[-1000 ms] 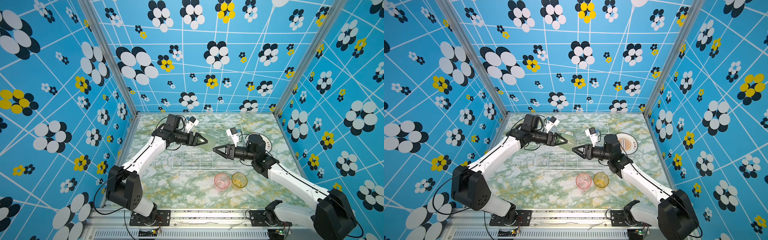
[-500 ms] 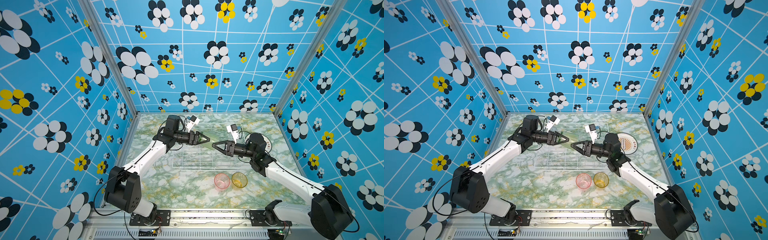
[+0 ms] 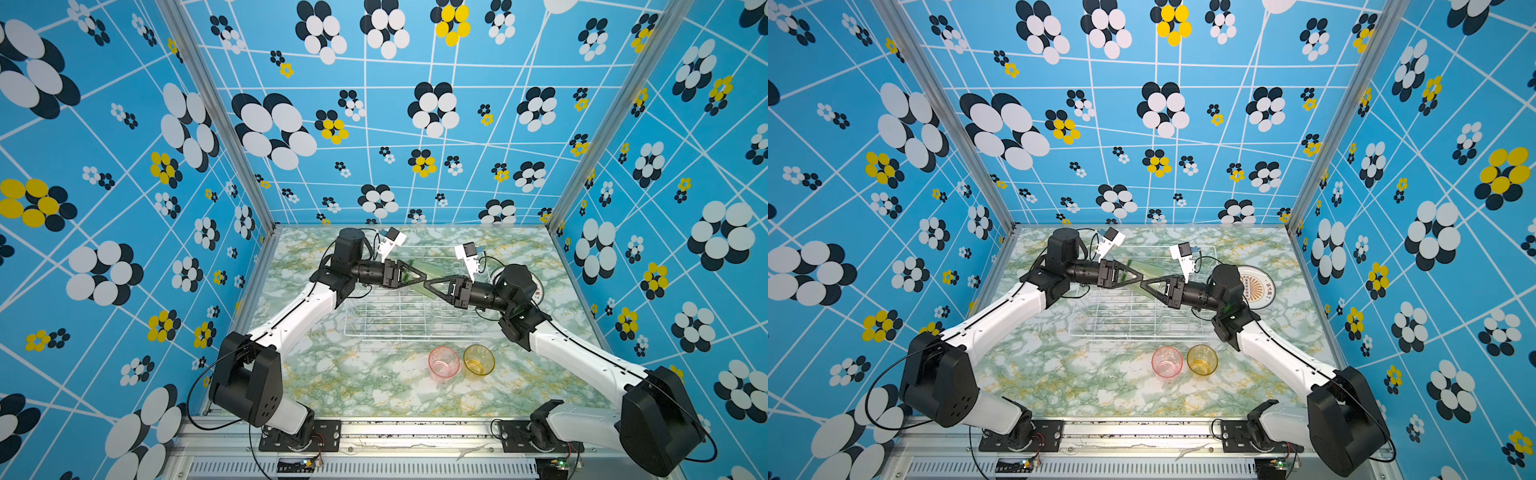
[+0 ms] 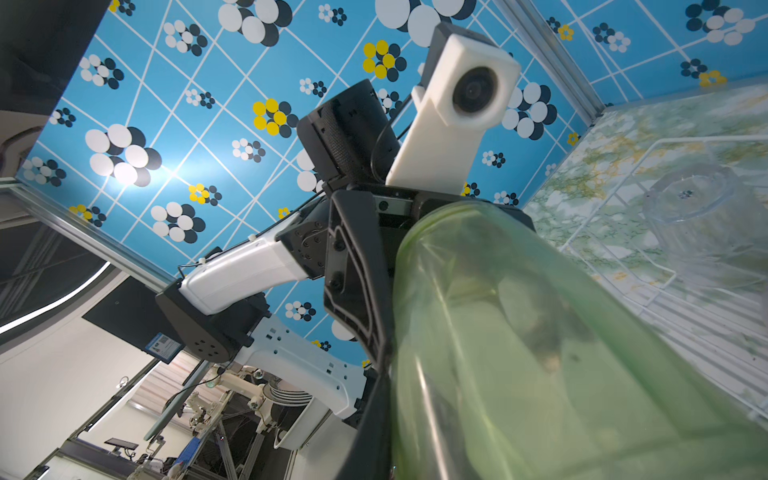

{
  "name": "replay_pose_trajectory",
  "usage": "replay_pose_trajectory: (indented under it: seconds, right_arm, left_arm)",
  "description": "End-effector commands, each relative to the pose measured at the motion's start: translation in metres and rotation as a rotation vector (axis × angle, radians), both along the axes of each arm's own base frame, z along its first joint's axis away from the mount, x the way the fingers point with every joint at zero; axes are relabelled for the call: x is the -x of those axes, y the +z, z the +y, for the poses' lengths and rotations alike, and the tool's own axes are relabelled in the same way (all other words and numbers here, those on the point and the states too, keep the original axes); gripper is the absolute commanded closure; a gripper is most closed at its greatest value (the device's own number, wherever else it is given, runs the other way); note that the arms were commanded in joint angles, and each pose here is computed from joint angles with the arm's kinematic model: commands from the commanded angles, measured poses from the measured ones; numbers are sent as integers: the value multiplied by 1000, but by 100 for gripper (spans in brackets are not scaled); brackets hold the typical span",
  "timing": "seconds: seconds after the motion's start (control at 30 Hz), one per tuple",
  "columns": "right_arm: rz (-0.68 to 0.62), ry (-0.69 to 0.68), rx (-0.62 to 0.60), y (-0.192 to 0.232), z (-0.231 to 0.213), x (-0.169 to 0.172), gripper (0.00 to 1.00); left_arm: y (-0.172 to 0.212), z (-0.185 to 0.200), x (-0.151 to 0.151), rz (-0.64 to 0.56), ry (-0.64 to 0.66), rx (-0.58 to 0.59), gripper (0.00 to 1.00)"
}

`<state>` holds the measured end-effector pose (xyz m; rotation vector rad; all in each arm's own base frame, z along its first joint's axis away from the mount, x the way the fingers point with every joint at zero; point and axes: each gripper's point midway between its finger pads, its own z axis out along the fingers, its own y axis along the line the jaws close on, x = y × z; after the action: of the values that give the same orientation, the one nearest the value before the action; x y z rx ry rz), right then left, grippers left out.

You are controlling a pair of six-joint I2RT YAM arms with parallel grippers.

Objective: Unload the mixed dishes from the dish rack
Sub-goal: 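Carry the green glass toward the table edge with right gripper while left gripper releases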

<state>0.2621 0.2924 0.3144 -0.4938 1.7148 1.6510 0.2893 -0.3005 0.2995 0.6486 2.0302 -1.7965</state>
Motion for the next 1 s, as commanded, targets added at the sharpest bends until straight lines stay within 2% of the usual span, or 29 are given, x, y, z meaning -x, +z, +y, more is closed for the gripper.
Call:
replay_pose_trajectory:
  seconds: [0.0, 0.2, 0.23, 0.43, 0.63, 0.73, 0.87, 0.97]
  right_arm:
    - [-19, -37, -9, 9, -1, -9, 91]
    - [-28, -50, 8, 9, -3, -9, 97]
    - [-30, -49, 10, 10, -3, -9, 98]
    - [-27, -27, 46, 8, -3, -4, 100]
    - [-6, -29, 157, -6, -8, 6, 100]
    - [14, -55, 266, -20, -14, 10, 100]
    - [-21, -63, 525, -42, -17, 32, 100]
    - [-86, -14, 689, -49, -11, 55, 100]
  left_arm:
    - [6, -3, 9, -37, -33, 18, 31]
    - [2, 3, 11, -68, 14, -37, 8]
    - [2, 4, 11, -73, 17, -44, 1]
    - [10, 12, 11, -106, 50, -51, 1]
    - [6, 38, -1, -127, 191, -146, 1]
    - [-6, 56, -9, -135, 310, -259, 1]
    - [-33, 95, -20, -154, 505, -510, 1]
    - [-38, 105, -17, -173, 535, -555, 0]
